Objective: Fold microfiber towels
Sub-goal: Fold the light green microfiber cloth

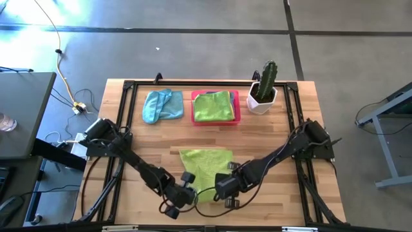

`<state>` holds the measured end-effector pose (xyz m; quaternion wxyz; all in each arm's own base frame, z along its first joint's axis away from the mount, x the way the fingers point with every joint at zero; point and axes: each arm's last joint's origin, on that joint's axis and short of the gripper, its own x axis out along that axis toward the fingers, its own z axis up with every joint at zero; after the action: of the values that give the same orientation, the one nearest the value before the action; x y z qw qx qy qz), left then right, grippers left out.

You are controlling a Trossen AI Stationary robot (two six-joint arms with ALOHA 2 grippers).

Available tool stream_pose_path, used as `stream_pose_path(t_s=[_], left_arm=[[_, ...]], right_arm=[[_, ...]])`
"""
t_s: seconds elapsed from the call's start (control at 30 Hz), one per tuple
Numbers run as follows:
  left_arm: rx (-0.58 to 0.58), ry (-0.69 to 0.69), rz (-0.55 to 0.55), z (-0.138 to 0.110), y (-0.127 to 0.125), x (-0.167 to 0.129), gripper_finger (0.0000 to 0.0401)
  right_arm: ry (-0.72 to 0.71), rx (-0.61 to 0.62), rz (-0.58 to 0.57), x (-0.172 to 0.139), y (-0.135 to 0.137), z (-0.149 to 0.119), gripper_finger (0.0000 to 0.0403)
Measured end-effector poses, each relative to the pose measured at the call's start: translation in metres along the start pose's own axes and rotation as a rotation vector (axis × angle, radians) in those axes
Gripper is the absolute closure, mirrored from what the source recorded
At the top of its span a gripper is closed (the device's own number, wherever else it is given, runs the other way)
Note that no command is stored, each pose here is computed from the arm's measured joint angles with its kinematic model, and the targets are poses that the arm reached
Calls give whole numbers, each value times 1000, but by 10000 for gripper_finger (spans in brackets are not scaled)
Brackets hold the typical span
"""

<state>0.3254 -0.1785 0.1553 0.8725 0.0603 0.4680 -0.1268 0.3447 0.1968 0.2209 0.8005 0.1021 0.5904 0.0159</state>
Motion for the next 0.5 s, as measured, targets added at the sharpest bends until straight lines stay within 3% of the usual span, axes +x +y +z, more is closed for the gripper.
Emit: stream_pose_path(t_s=[0.2, 0.37, 0.5], left_arm=[[6, -4, -4, 1, -3, -6, 343], [9, -50, -19, 6, -6, -13, 296], [5, -35, -35, 4, -10, -14, 267]], right_arm=[[-27, 39, 24, -1, 7, -1, 256], [-86, 30, 2, -2, 16, -5, 243], [-173, 41, -99, 2, 19, -10, 242]])
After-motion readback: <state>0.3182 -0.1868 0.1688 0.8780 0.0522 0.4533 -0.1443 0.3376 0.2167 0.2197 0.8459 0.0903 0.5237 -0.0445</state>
